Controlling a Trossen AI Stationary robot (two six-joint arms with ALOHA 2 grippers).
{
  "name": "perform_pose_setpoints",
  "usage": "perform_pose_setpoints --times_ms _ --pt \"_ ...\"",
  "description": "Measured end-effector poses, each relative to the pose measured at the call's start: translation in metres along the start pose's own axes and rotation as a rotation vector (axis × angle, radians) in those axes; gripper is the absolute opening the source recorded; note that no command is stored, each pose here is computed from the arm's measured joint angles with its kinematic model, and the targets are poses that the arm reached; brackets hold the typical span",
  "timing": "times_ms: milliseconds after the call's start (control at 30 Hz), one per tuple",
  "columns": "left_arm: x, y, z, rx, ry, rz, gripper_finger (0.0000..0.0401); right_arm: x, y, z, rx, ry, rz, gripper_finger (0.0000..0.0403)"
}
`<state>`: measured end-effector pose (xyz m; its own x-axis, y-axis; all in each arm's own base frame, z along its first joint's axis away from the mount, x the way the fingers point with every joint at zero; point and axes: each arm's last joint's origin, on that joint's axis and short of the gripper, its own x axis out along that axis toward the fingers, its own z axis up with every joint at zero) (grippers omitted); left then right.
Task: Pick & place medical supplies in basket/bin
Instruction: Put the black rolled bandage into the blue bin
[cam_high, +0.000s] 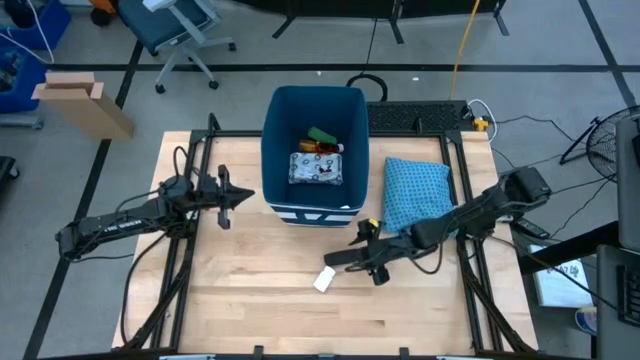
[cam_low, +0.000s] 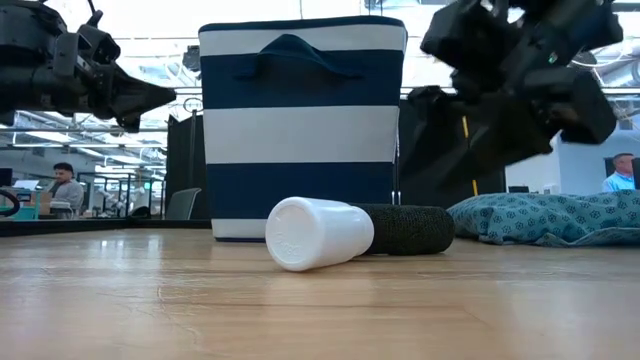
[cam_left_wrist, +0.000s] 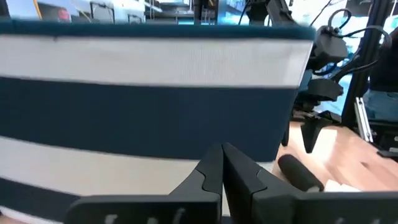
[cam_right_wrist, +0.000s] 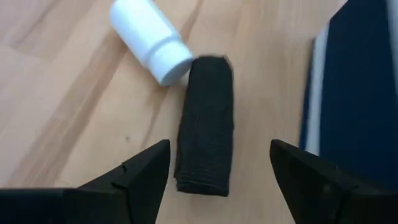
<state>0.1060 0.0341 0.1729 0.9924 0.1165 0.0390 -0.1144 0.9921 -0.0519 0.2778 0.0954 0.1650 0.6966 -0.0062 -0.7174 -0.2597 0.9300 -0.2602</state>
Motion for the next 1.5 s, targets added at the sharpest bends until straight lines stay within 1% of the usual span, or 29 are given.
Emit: perform_pose_setpoints --times_ms 100,233,367,600,700,800,967,1100,1200,1333,1433,1500 --pt "0.0 0.0 -0.001 -0.003 0.013 0.0 0.0007 0.009 0.0 -0.004 0.001 0.024 0.011 0.027" --pt "0.0 0.0 -0.002 -0.004 0.016 -0.004 0.0025 0.028 0.002 -0.013 -0.014 0.069 0.019 0.027" --pt "0.0 0.0 -0.002 -0.004 0.016 -0.01 0.004 0.046 0.008 -0.017 -0.031 0.05 0.036 0.027" --pt "0.0 0.0 -0.001 -0.008 0.015 -0.009 0.0046 0.053 0.008 -0.017 -0.009 0.025 0.029 0.0267" --pt "0.0 0.0 -0.001 -0.008 0.015 -0.009 0.0046 0.051 0.008 -0.016 -0.003 0.019 0.035 0.0246" --pt "0.0 0.0 -0.001 -0.011 0.015 -0.009 0.0047 0.049 0.006 -0.014 0.018 0.007 0.076 0.0204" --pt "0.0 0.0 -0.002 -0.026 0.016 -0.009 0.0047 0.038 0.003 -0.009 0.021 -0.01 0.102 0.0129" --pt "0.0 0.0 -0.002 -0.036 0.025 -0.009 0.0047 0.019 -0.002 -0.004 0.008 -0.012 0.101 0.0091" --pt "0.0 0.0 -0.003 -0.037 0.031 -0.014 0.0047 0.0 -0.008 0.0 -0.002 -0.035 0.116 0.0082" --pt "0.0 0.0 -0.003 -0.037 0.03 -0.016 0.0047 -0.03 -0.017 0.002 0.004 -0.162 0.215 0.0081" --pt "0.0 -0.001 -0.003 -0.033 0.03 -0.021 0.0047 -0.053 -0.024 -0.002 0.007 -0.297 0.291 0.0081" --pt "0.0 -0.001 -0.003 -0.03 0.031 -0.024 0.0047 -0.069 -0.028 -0.007 0.0 -0.422 0.325 0.0081"
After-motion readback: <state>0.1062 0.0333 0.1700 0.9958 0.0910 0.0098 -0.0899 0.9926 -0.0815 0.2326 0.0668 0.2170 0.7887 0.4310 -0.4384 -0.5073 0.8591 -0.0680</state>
